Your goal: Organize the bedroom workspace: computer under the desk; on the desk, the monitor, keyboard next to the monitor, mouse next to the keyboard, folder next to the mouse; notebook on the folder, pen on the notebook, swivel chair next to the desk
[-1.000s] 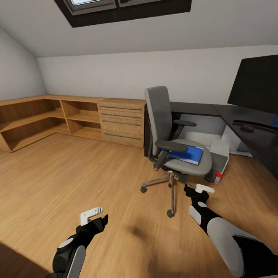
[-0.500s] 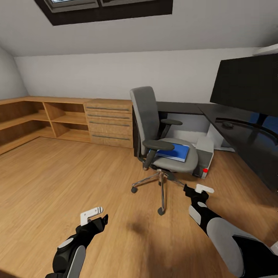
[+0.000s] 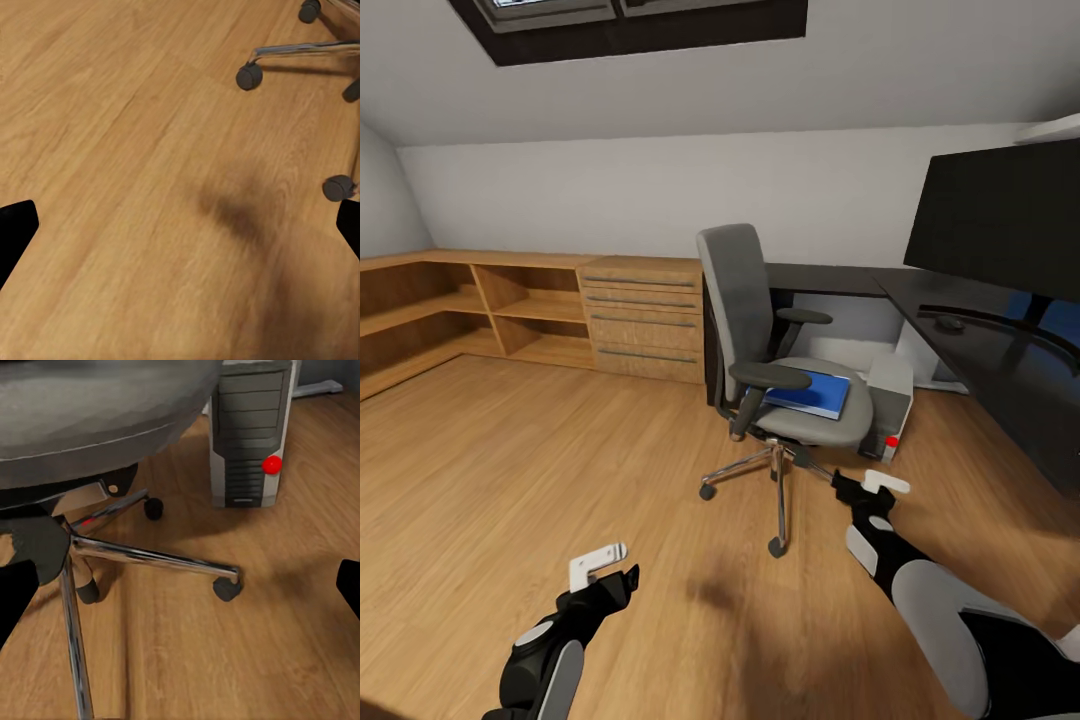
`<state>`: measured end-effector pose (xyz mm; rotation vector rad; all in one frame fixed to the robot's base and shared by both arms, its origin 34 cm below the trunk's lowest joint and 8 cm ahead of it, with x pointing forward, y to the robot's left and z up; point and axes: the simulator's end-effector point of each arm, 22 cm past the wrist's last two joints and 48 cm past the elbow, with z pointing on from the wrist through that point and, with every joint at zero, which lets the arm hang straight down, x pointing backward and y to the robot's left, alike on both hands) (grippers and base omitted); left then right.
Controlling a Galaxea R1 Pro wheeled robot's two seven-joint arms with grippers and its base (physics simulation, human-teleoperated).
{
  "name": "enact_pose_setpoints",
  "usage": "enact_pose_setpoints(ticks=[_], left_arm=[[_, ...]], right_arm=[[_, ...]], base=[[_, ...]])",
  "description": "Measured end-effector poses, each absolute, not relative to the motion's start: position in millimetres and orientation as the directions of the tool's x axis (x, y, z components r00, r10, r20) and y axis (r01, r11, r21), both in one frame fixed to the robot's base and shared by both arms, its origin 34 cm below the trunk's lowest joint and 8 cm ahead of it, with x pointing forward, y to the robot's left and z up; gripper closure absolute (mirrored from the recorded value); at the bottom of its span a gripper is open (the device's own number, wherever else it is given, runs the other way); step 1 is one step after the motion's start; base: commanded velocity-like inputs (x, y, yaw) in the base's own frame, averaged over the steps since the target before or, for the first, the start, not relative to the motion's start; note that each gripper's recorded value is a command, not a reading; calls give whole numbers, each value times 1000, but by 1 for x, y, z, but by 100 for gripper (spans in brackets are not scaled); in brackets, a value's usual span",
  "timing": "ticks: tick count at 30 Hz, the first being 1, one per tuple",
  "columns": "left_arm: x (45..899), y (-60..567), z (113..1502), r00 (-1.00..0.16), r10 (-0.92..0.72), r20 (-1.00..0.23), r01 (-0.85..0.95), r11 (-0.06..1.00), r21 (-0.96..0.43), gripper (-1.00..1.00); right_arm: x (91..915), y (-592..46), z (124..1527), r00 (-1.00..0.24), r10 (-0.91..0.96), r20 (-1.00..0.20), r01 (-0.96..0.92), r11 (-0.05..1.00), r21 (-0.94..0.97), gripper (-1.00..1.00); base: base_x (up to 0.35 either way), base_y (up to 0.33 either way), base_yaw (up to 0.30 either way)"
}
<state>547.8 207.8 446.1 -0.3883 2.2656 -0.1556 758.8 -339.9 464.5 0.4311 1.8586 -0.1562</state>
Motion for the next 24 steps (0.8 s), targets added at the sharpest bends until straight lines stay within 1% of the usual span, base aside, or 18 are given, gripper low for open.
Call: enact_pose_setpoints(ticks=[12, 19, 24], left_arm=[[547, 212, 444, -624, -320, -713, -226, 947, -227, -100], [547, 212, 444, -624, -319, -713, -226, 947, -226, -100], [547, 212, 444, -625, -319, -713, -226, 948, -226, -100]], right_arm=[[772, -297, 491, -191, 180, -965, 321, 940, 112, -100], [774, -269, 498, -158, 201, -967, 296, 943, 148, -100], [774, -270, 501, -146, 203, -968, 299, 942, 153, -100]], base=[[0, 0, 0], [0, 0, 0], [0, 0, 0]])
